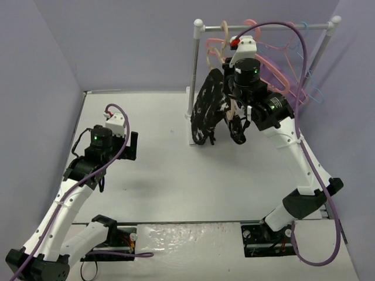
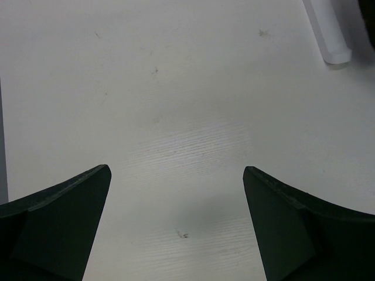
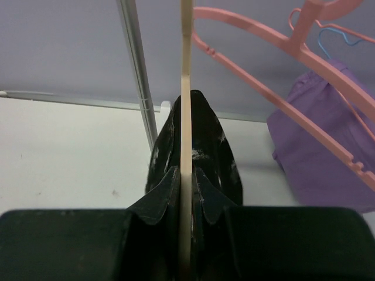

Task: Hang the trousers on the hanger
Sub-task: Place the hanger at the clothesline.

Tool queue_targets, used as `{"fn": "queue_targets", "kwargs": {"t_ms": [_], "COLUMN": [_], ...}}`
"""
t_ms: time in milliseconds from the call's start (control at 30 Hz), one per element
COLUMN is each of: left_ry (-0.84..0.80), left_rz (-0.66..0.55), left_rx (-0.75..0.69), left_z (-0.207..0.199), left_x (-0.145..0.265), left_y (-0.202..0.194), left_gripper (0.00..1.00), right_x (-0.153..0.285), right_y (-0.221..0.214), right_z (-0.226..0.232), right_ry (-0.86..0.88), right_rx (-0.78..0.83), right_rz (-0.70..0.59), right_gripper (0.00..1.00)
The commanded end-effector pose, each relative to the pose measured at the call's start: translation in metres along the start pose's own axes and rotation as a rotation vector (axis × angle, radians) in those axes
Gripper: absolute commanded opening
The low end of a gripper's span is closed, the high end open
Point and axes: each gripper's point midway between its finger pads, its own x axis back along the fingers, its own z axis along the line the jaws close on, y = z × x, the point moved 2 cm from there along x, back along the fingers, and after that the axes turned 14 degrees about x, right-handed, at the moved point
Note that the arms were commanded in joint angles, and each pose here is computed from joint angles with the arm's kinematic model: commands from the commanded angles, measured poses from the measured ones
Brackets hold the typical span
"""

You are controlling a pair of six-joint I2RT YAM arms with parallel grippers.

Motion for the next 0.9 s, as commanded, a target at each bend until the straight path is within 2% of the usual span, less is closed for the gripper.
{"fn": "queue_targets", "kwargs": {"t_ms": [0, 500, 633, 867], "left_ry": [0.026, 0.107, 0.114, 0.116], "left_rz": [-0.111, -0.132, -0.117, -0.119], "left_rx": [0.038, 0.033, 0.033, 0.04], "left_z": [0.006, 0.028, 0.029, 0.03], "left_x": [0.009, 0.014, 0.012, 0.014], "left_y": [0.018, -0.009, -0.016, -0.018], "left_gripper": [0.96, 0.97, 0.97, 0.97], "right_x": [0.012, -0.051, -0.06, -0.068], "right_y": [0.101, 0.107, 0.096, 0.044], "right_z": [-0.033, -0.017, -0.01, -0.005], "right_ry": [-0.069, 0.06, 0.081, 0.055], "right_rx": [-0.091, -0.048, -0.069, -0.09], "right_rz": [-0.345, -0.419, -0.389, -0.291], "right_gripper": [0.0, 0.0, 0.0, 0.0]}}
